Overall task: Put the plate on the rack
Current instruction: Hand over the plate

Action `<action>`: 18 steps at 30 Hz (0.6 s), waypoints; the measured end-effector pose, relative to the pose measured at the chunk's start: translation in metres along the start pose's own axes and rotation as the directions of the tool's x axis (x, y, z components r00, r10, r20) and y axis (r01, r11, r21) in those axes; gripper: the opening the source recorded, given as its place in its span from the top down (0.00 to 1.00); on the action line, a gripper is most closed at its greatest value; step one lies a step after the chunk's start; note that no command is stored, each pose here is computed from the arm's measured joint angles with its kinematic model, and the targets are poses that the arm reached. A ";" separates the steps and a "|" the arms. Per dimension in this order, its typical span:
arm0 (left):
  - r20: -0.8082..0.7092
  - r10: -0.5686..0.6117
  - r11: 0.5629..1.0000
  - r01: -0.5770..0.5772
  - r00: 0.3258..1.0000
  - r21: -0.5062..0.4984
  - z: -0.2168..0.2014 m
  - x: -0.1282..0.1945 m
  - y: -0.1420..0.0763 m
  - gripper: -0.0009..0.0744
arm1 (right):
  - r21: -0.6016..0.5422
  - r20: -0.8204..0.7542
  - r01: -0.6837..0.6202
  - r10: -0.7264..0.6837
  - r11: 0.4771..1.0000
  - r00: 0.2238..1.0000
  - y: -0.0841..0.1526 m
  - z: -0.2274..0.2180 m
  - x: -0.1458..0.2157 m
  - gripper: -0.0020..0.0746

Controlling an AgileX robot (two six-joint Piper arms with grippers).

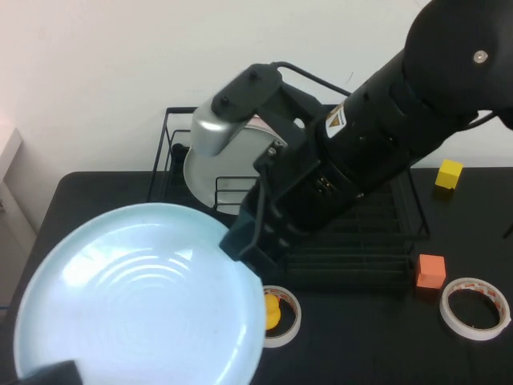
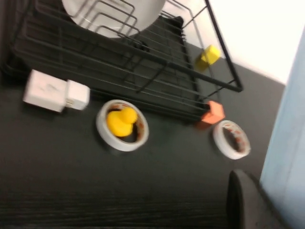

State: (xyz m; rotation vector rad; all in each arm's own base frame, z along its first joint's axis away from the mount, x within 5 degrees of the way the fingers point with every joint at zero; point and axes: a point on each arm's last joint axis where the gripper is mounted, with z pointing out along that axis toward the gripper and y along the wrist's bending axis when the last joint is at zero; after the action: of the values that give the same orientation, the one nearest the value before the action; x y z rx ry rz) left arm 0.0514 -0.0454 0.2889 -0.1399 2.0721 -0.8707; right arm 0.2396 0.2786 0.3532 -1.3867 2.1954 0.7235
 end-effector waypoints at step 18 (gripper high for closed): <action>0.097 0.252 0.966 -0.244 0.963 -0.090 -0.002 -0.011 0.005 0.90 | -0.022 0.228 0.267 -0.256 0.963 0.940 0.003 -0.003 -0.018 0.81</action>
State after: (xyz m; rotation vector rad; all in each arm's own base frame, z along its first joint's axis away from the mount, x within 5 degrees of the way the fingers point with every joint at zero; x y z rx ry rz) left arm 0.0580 -0.0365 0.2945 0.0318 1.9716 -0.6167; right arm 0.2435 0.2898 0.3670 -1.5074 1.7894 0.7997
